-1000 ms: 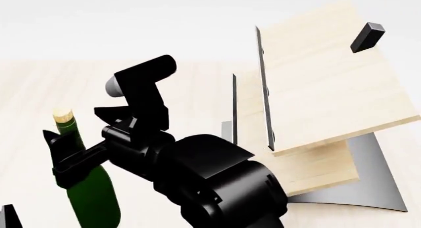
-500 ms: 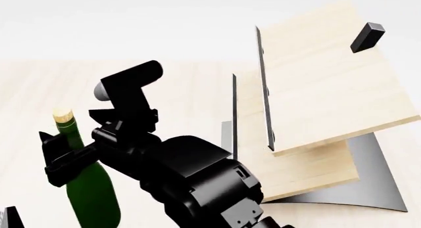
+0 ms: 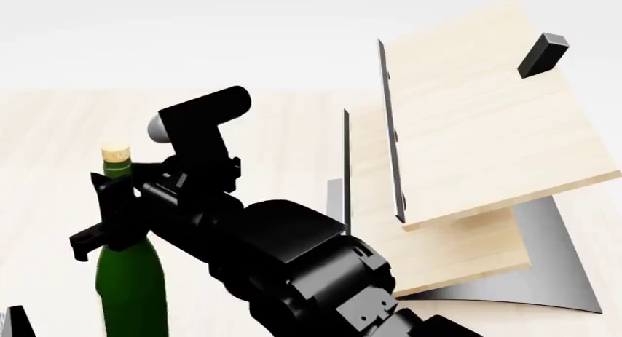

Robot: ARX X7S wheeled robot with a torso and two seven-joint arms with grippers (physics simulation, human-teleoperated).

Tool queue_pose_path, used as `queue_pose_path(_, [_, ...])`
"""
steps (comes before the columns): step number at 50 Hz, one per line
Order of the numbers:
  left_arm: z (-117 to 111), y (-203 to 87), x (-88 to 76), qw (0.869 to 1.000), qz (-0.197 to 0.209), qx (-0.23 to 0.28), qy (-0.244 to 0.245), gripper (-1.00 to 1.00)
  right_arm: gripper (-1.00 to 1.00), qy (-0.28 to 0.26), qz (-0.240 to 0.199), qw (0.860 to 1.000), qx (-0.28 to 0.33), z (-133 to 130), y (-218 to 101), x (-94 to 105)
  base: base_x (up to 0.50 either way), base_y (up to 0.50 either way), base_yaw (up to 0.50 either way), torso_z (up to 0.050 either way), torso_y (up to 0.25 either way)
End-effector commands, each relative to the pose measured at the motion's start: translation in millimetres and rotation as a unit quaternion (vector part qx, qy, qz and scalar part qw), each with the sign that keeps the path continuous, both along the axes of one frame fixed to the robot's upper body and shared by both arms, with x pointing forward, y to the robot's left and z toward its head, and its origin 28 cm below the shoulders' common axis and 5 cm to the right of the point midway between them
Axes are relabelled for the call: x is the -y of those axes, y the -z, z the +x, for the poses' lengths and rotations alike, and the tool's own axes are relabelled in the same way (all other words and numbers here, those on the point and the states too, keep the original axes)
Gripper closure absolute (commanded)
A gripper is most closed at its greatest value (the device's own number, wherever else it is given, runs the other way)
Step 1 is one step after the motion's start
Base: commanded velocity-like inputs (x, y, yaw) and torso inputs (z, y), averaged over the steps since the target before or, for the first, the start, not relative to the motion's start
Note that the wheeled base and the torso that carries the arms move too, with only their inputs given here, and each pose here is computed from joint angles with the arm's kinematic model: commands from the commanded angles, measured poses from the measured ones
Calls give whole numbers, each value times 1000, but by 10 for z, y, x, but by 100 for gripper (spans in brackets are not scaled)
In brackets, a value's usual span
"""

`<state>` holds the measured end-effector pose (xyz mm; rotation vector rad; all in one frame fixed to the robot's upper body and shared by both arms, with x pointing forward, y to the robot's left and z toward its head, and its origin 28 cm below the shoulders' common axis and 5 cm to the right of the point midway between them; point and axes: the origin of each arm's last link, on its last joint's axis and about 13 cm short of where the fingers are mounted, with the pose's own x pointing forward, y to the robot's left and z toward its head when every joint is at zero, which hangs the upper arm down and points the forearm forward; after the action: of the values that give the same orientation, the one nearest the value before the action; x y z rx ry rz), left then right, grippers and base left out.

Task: Put the wine bottle on the wine rack.

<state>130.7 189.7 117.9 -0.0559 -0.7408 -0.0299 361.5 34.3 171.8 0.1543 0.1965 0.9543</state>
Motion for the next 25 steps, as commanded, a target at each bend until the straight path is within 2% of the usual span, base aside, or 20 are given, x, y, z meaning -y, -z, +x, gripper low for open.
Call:
queue_pose_path(1, [1, -1, -3, 1000, 0, 0, -2, -100, 100, 18, 16, 999, 41, -36, -298, 95, 0, 0, 0, 0, 0])
queue_pose_path(8, [0, -13, -5, 1000, 1, 2, -3, -100, 100, 32, 62, 996, 58, -153, -768, 286, 0, 0, 0, 0, 0])
queue_pose_path(14, [1, -14, -5, 1000, 2, 2, -4, -100, 100, 55, 73, 993, 76, -223, -1010, 439, 0, 0, 0, 0, 0])
queue_pose_path(22, [1, -6, 6, 1000, 4, 1, -3, -100, 100, 91, 143, 985, 27, -187, -1297, 712, 0, 0, 0, 0, 1])
queue_pose_path(25, [-3, -5, 11, 1000, 5, 1, -1, -100, 100, 114, 183, 976, 3, -167, -1409, 852, 0, 0, 0, 0, 0])
